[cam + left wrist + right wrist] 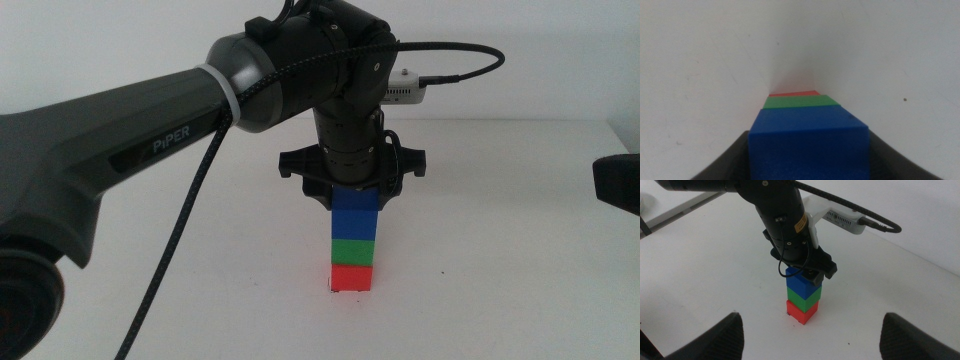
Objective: Stack red cubes first, then green, then blue cubes in a specific spot.
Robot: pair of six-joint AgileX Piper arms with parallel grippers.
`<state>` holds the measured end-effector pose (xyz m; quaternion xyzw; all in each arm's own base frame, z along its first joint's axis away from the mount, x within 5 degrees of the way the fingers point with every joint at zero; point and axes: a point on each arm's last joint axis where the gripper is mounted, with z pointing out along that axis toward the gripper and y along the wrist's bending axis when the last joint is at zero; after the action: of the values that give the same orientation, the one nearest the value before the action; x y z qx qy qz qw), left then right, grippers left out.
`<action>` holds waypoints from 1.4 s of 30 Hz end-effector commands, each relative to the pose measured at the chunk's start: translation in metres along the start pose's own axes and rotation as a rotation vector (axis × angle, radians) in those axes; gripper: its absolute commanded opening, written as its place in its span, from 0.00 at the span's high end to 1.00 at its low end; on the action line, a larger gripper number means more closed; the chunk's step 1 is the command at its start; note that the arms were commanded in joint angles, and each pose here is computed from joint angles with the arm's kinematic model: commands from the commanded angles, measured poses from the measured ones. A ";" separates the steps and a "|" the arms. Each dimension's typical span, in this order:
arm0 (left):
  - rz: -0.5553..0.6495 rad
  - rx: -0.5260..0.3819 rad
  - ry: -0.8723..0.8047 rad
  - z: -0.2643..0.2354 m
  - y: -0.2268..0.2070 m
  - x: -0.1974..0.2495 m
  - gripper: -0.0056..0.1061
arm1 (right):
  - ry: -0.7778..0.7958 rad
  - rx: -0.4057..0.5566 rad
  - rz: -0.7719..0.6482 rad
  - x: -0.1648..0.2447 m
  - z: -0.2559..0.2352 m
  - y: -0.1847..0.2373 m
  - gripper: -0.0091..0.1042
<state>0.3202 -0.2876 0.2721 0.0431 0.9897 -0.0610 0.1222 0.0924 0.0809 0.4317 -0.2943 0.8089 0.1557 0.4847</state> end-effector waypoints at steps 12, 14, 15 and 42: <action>0.057 0.000 0.001 -0.004 0.000 0.000 0.11 | -0.012 0.010 -0.009 0.000 -0.001 -0.001 0.10; 0.072 0.026 -0.023 -0.016 -0.002 -0.002 0.11 | -0.012 0.010 -0.009 0.000 -0.001 -0.001 0.10; 0.083 0.049 -0.038 -0.025 -0.003 -0.003 0.11 | -0.012 0.010 -0.009 0.000 -0.001 -0.001 0.10; 0.249 -0.021 -0.878 -0.276 0.214 0.178 0.11 | -0.012 0.010 -0.009 0.000 -0.001 -0.001 0.10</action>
<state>0.1112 -0.0303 0.4740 0.1347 0.8508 -0.0398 0.5063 0.0924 0.0809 0.4317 -0.2943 0.8089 0.1557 0.4847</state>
